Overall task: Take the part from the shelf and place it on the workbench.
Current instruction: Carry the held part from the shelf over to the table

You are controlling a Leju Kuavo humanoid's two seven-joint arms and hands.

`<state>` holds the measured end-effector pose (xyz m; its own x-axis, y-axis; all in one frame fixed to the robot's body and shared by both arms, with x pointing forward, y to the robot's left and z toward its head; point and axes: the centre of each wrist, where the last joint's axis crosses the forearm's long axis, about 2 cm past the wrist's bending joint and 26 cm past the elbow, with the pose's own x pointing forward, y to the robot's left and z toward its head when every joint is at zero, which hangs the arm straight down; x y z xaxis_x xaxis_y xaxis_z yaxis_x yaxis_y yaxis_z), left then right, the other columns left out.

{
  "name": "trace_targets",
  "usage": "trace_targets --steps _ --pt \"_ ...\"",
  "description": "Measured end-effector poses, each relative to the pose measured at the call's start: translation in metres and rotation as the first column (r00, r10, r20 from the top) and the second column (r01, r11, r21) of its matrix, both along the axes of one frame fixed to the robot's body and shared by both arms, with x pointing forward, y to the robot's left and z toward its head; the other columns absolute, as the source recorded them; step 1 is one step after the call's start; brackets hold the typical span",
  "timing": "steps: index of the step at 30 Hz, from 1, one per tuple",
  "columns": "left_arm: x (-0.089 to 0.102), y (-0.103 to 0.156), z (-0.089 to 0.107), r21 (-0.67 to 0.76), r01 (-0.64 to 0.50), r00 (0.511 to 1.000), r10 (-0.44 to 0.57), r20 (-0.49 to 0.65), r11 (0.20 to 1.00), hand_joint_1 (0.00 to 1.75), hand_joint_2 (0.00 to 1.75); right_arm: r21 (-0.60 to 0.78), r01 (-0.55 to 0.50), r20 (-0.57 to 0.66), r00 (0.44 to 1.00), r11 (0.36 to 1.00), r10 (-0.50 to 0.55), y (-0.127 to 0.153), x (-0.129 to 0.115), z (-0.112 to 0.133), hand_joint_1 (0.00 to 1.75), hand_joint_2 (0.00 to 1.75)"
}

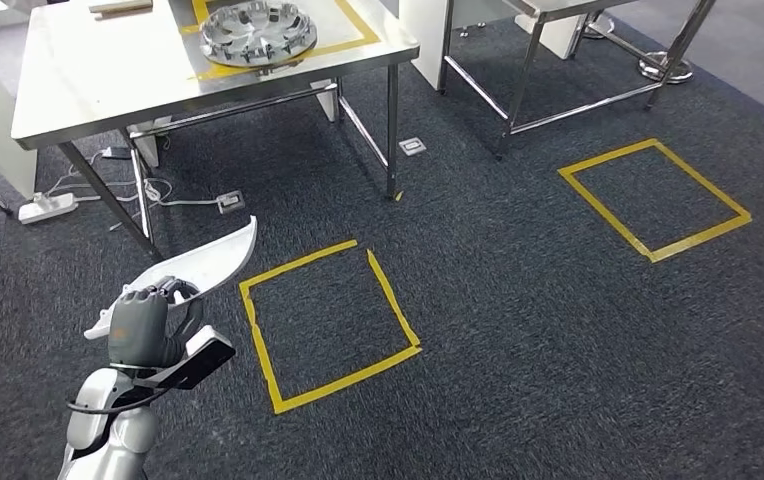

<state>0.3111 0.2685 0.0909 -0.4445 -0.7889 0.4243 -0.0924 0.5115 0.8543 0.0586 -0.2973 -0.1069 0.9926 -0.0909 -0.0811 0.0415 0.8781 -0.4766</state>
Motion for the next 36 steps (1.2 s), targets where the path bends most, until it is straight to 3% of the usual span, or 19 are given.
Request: trace_targets --steps 36 --pt "0.003 0.002 0.006 0.011 0.005 1.0 -0.005 0.006 1.0 1.59 1.75 0.076 -0.012 -0.008 1.0 0.997 0.012 0.017 -0.003 -0.001 0.0 1.75"
